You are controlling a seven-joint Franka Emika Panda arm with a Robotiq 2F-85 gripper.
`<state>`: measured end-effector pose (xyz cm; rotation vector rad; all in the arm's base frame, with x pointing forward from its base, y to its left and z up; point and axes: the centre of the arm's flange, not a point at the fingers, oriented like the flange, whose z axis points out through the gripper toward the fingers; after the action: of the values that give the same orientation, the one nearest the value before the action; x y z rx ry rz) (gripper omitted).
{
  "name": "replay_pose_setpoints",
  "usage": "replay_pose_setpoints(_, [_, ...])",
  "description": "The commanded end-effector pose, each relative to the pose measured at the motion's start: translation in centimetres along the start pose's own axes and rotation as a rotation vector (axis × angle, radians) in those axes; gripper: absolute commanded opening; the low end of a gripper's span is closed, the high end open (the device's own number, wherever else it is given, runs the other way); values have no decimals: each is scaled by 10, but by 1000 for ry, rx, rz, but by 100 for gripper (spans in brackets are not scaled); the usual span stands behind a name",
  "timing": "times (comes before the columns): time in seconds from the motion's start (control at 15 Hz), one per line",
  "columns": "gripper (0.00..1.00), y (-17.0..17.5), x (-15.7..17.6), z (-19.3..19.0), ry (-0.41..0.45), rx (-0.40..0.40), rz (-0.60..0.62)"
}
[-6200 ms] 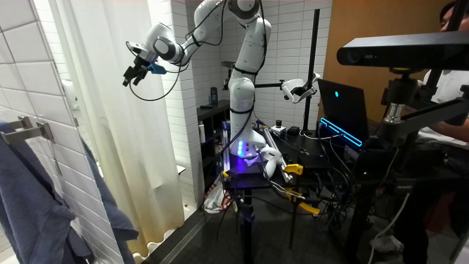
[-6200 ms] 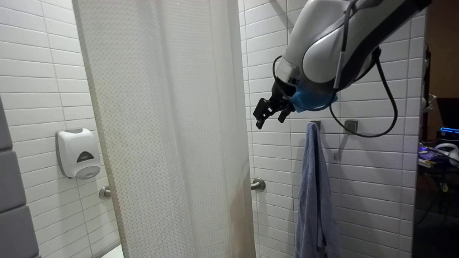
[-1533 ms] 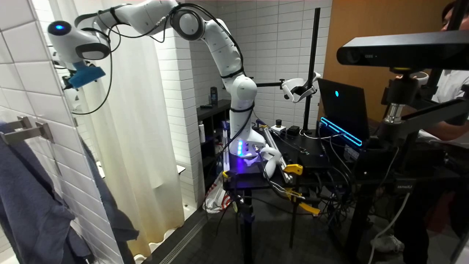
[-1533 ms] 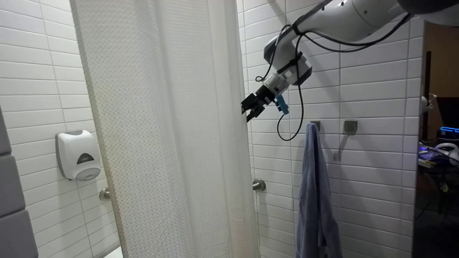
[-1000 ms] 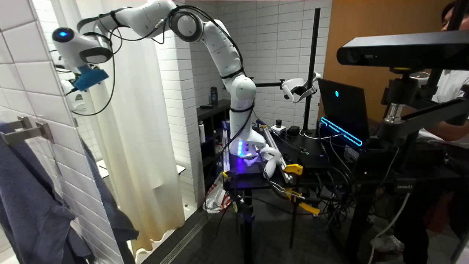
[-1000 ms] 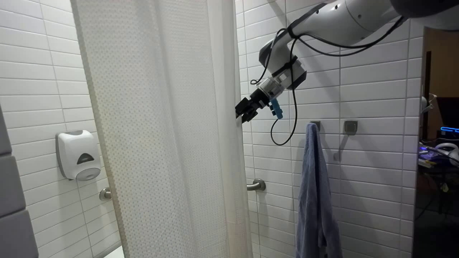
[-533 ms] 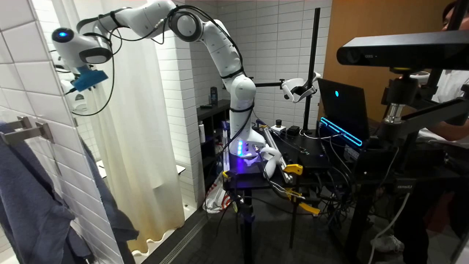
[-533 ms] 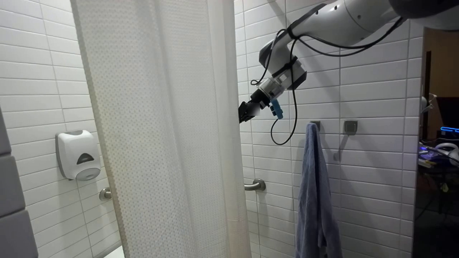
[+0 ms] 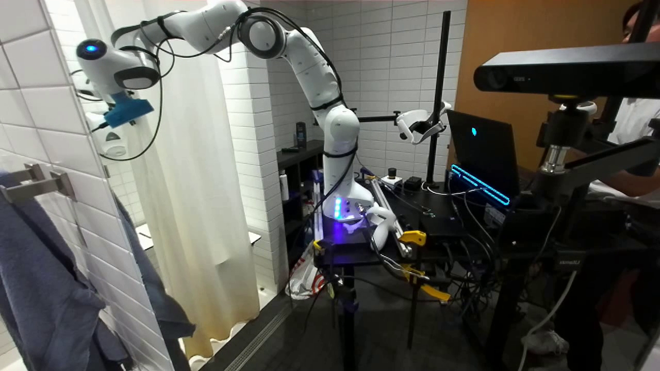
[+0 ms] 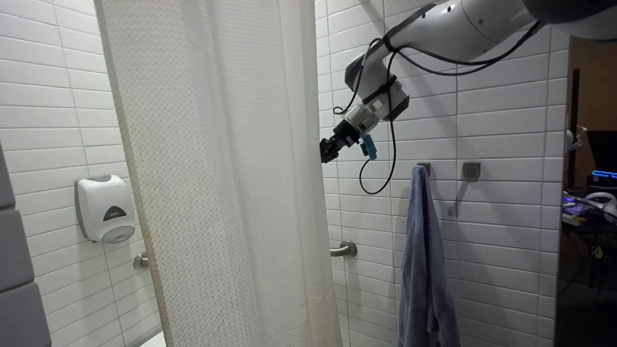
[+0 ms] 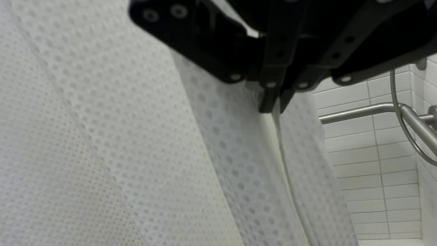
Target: Move the shower curtain to one side
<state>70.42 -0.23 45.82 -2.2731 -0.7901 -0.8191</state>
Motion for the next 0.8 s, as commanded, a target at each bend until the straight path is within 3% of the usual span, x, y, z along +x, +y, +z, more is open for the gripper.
replay_pose_setpoints(0.0, [1, -21, 0, 3, -17, 21, -31])
replay_pose_setpoints(0.73, [1, -72, 13, 45, -54, 107, -75])
